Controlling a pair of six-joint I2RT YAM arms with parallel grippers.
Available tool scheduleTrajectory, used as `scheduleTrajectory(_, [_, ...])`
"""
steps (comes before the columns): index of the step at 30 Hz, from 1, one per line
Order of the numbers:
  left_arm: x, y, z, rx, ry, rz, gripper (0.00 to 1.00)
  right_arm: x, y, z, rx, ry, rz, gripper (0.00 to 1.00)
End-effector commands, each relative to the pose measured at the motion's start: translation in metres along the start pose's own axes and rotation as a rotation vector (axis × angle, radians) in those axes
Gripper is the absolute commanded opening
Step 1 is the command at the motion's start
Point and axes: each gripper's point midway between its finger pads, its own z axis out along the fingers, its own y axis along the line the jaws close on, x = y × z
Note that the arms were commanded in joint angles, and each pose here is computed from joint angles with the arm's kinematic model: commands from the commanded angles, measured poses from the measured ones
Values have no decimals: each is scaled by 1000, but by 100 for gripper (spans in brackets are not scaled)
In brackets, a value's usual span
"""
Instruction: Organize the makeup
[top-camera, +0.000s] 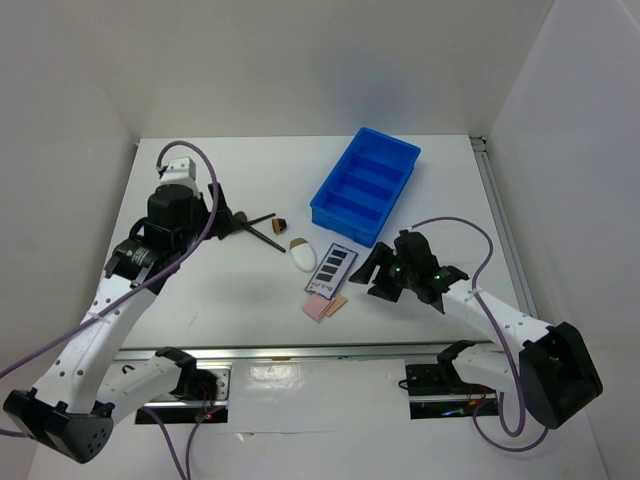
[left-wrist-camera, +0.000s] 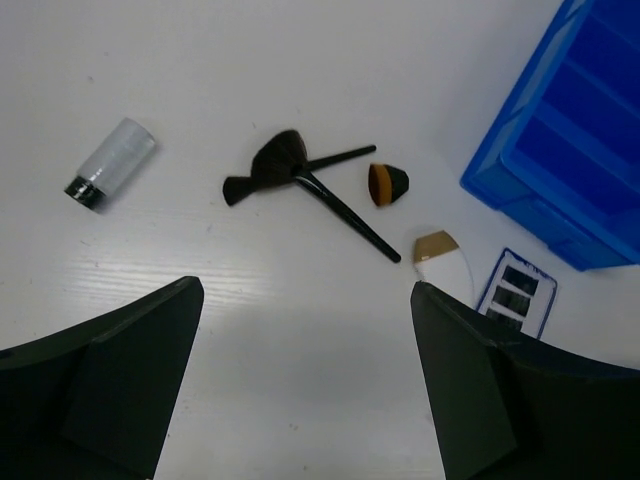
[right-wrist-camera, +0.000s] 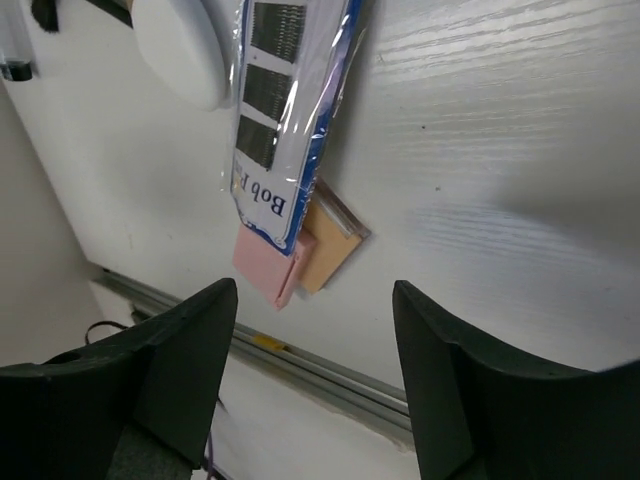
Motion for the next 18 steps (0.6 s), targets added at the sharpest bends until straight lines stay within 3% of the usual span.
scheduleTrajectory(1, [15,-20,-1,87,113,-21,99,-4,44,6,-187,-14,24,75])
scheduleTrajectory(4, [16,-32,2,128,139,-5,98,-1,44,19,-181,3,28,80])
scheduleTrajectory(18, [21,-52,1,210,212,86,98,-2,38,73,-157,56,46,80])
